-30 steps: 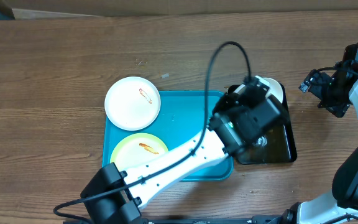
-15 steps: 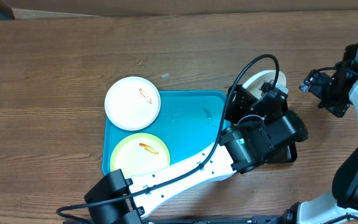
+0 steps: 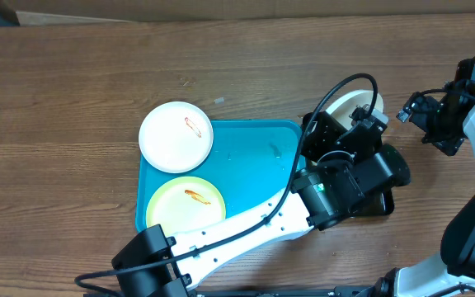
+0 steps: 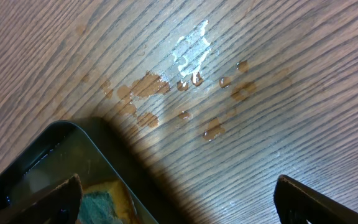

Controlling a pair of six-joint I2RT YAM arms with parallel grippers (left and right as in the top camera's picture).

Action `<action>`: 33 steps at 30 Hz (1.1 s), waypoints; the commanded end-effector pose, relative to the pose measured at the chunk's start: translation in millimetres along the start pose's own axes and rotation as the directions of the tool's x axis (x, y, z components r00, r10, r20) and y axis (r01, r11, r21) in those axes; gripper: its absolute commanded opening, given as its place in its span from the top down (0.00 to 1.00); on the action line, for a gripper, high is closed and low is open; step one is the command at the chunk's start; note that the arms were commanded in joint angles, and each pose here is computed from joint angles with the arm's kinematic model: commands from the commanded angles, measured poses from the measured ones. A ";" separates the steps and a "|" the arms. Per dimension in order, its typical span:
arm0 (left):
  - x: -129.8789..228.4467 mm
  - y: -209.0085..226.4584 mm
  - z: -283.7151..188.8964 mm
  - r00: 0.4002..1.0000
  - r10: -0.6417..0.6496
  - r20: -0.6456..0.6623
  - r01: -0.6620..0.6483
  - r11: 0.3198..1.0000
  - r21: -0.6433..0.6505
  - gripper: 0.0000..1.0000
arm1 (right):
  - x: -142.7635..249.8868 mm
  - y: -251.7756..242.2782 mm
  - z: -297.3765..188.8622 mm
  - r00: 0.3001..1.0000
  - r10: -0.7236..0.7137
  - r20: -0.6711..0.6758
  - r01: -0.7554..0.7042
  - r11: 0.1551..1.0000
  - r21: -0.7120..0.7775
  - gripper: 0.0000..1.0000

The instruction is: Clean dirty plates on tray and stack at the side

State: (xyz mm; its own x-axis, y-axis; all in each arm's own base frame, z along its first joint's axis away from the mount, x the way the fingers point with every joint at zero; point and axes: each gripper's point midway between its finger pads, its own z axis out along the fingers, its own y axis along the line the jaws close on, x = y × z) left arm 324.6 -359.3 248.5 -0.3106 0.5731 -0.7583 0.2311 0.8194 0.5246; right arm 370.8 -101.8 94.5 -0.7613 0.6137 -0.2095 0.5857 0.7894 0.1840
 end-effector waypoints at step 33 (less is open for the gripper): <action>337.0 372.9 101.0 -0.181 -0.833 -0.523 0.937 0.016 -0.349 0.96 | -6.0 3.8 -4.6 1.000 0.003 0.019 -0.003 1.000 -0.017 0.00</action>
State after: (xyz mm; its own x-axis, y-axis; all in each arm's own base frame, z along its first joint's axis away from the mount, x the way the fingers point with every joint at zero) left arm 413.0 107.4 158.2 -0.6630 -0.7413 -0.1041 -0.5624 0.5850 -0.5844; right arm 370.7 -101.8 94.5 -0.7616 0.6134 -0.2092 0.5855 0.7896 0.1838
